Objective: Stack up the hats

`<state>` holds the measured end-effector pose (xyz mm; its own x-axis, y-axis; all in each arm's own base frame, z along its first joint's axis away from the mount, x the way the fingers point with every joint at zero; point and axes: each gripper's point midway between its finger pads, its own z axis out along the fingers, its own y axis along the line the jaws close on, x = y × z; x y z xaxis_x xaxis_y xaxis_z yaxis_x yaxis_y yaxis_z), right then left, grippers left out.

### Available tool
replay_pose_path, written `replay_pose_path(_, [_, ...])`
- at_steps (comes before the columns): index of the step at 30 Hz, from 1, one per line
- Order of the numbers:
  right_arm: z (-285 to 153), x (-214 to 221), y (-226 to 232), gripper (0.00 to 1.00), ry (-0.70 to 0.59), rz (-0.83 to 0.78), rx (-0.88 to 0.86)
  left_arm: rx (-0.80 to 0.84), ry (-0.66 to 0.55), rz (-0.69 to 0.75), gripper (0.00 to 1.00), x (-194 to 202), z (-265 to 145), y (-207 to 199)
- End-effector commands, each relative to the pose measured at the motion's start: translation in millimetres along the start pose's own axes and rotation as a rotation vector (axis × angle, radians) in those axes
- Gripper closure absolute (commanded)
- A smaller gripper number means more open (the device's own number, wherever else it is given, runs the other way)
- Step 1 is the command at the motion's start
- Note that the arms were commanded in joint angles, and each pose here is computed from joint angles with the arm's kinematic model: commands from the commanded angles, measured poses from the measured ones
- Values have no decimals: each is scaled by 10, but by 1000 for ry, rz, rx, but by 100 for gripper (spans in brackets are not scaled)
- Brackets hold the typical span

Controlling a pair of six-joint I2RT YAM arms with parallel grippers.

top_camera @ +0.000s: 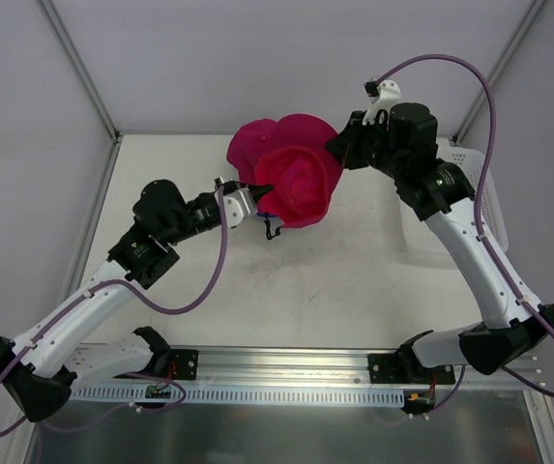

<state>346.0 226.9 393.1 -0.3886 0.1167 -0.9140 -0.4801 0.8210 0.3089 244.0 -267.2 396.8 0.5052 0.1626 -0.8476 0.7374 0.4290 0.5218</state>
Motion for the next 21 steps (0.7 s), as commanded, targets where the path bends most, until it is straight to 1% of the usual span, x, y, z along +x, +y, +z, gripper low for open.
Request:
replay_pose_path(1, [-118, -349, 211, 100, -92, 60, -47, 16, 50, 124, 100, 187, 154, 25])
replay_pose_path(6, [-211, -370, 473, 100, -95, 61, -146, 54, 82, 137, 100, 349, 344, -21])
replay_pose_path(11, [-400, -420, 670, 100, -119, 56, -224, 70, 160, 107, 100, 677, 489, -82])
replay_pose_path(16, [-510, -338, 906, 100, -92, 70, -321, -10, 255, 87, 100, 930, 643, 102])
replay_pose_path(21, [-540, -225, 966, 99, -64, 82, -336, -94, 325, 99, 100, 1069, 716, 296])
